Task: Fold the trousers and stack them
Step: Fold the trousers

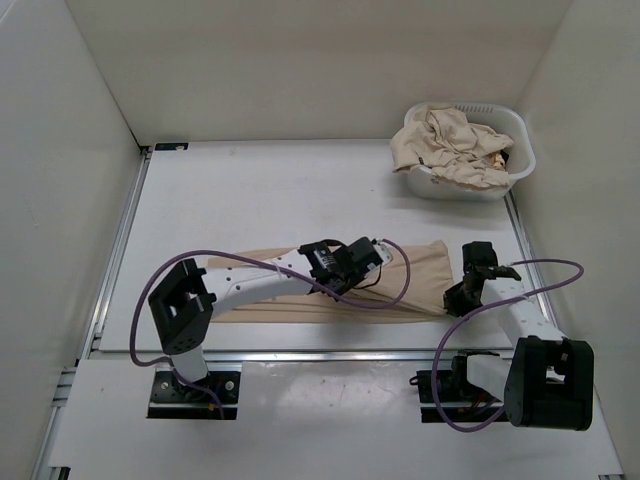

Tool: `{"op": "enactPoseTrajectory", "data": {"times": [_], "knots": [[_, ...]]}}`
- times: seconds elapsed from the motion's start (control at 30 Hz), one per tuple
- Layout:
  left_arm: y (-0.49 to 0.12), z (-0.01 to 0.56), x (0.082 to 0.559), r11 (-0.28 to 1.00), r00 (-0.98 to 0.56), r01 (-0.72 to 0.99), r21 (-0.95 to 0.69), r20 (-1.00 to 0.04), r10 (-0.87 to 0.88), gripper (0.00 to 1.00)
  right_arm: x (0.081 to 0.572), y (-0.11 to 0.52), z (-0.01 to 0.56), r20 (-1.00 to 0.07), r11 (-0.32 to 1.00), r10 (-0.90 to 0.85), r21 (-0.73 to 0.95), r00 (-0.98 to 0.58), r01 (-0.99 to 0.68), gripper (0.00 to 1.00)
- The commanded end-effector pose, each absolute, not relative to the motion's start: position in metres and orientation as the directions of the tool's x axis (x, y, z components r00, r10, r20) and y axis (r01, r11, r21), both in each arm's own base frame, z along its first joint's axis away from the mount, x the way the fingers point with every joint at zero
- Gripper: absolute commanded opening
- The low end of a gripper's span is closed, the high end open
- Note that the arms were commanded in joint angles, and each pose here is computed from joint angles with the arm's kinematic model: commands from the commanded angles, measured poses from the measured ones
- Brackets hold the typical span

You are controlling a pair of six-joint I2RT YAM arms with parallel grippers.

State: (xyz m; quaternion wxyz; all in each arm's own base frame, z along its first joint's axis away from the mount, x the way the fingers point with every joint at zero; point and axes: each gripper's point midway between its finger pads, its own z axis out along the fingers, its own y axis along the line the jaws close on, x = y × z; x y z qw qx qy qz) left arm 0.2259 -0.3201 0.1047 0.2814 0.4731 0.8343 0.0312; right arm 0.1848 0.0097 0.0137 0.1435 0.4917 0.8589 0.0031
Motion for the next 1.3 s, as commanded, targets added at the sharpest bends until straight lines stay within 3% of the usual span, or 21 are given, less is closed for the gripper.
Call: {"op": "enactPoseTrajectory", "data": {"times": [0.0, 0.1, 0.2, 0.27, 0.33, 0.43, 0.57, 0.73, 0.83, 0.9, 1.03, 1.27], "knots": [[-0.295, 0.095, 0.196, 0.489, -0.389, 0.816, 0.308, -0.335, 0.858, 0.14, 0.162, -0.011, 0.014, -0.286, 0.539, 0.808, 0.008, -0.515, 0.842, 0.02], [-0.281, 0.068, 0.181, 0.450, -0.387, 0.843, 0.294, -0.250, 0.888, 0.14, 0.160, -0.011, 0.015, -0.279, 0.547, 0.803, -0.005, -0.526, 0.837, 0.02], [-0.277, 0.050, 0.170, 0.425, -0.384, 0.864, 0.269, -0.194, 0.903, 0.14, 0.159, -0.013, 0.018, -0.282, 0.555, 0.795, -0.020, -0.538, 0.831, 0.09], [-0.274, 0.042, 0.173, 0.422, -0.385, 0.858, 0.293, -0.176, 0.906, 0.14, 0.157, -0.015, 0.020, -0.285, 0.564, 0.786, -0.035, -0.549, 0.825, 0.28], [-0.272, 0.039, 0.174, 0.419, -0.386, 0.856, 0.302, -0.164, 0.908, 0.37, 0.155, -0.021, 0.028, -0.297, 0.579, 0.765, -0.071, -0.571, 0.812, 0.51], [-0.279, 0.047, 0.177, 0.427, -0.384, 0.853, 0.301, -0.194, 0.903, 0.71, 0.154, -0.027, 0.050, -0.325, 0.598, 0.739, -0.088, -0.590, 0.797, 0.58], [-0.286, 0.077, 0.187, 0.451, -0.377, 0.830, 0.329, -0.266, 0.887, 0.85, 0.158, -0.035, 0.091, -0.403, 0.630, 0.694, -0.060, -0.596, 0.774, 0.64], [-0.306, 0.144, 0.212, 0.540, -0.410, 0.799, 0.265, -0.417, 0.811, 0.87, 0.182, -0.027, 0.108, -0.437, 0.716, 0.637, 0.030, -0.636, 0.697, 0.67], [-0.310, 0.182, 0.252, 0.636, -0.481, 0.756, 0.155, -0.529, 0.699, 0.87, 0.195, -0.010, 0.091, -0.377, 0.757, 0.626, 0.084, -0.683, 0.648, 0.67], [-0.290, 0.172, 0.292, 0.714, -0.572, 0.690, 0.121, -0.512, 0.640, 0.87, 0.202, -0.002, 0.080, -0.352, 0.775, 0.617, 0.116, -0.704, 0.621, 0.67], [-0.296, 0.153, 0.324, 0.736, -0.653, 0.676, -0.034, -0.489, 0.578, 0.88, 0.209, 0.006, 0.055, -0.312, 0.789, 0.610, 0.150, -0.729, 0.596, 0.67], [-0.335, 0.126, 0.301, 0.628, -0.667, 0.733, -0.262, -0.454, 0.590, 0.92, 0.196, 0.008, 0.029, -0.252, 0.800, 0.599, 0.149, -0.760, 0.581, 0.66]]}}
